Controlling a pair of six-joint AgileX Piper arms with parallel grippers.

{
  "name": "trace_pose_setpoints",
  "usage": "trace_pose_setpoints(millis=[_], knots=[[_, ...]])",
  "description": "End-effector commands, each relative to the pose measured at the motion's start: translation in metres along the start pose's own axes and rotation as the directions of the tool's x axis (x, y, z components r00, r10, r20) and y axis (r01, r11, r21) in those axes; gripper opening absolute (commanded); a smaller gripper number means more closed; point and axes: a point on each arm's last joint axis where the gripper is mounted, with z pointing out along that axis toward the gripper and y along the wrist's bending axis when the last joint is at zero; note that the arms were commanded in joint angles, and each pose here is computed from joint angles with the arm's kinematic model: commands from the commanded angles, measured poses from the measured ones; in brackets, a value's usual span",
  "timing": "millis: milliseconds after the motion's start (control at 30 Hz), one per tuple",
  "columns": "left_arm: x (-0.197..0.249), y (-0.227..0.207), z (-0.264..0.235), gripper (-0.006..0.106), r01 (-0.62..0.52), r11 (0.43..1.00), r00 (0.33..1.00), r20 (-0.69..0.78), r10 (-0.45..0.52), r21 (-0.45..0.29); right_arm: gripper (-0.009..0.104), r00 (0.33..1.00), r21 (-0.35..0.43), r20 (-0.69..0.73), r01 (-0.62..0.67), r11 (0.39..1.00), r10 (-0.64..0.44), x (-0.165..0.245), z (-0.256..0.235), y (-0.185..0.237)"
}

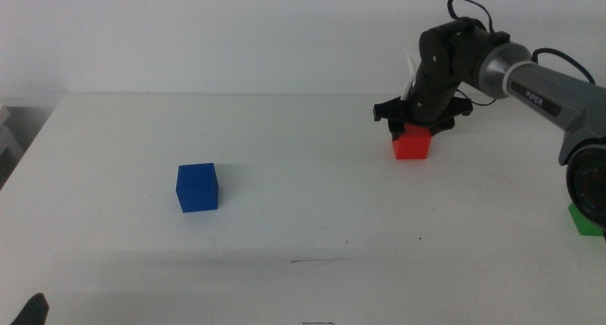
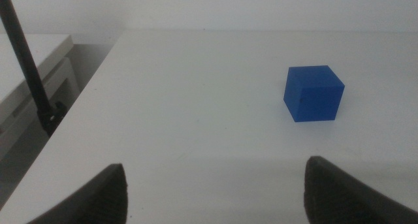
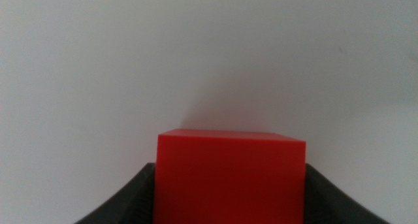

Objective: Stack red cubes first, then green, then blue cubes in a specific spot.

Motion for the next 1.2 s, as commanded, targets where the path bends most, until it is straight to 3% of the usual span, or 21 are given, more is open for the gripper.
trace_pose_setpoints(millis=[0,200,433,667,1167], knots=[[-0.01,-0.001,-0.003,0.091,0.024,1.0,0.994,0.108,-0.025,0.011,-0.001,0.992,-0.014,0.125,0.004,1.0,-0.002,-0.02,-0.066,-0.001],[-0.01,-0.001,-0.003,0.091,0.024,1.0,0.994,0.108,-0.025,0.011,-0.001,0.994,-0.031,0.082,-0.067,0.997,0.069,0.005,-0.11,0.008],[-0.01,-0.001,-0.003,0.091,0.024,1.0,0.994,0.108,-0.025,0.011,-0.001,0.986,-0.145,0.168,0.024,0.989,0.001,0.074,-0.135,0.058],[-0.01,-0.001,-0.003,0.091,0.024,1.0,0.994,0.108,-0.025,0.011,-0.001,0.991,-0.185,0.133,0.041,0.982,-0.016,0.112,-0.139,0.118],[-0.01,-0.001,-0.003,0.091,0.024,1.0,0.994,0.108,-0.025,0.011,-0.001,1.0,-0.133,0.023,0.004,0.991,0.0,0.137,-0.109,0.154]])
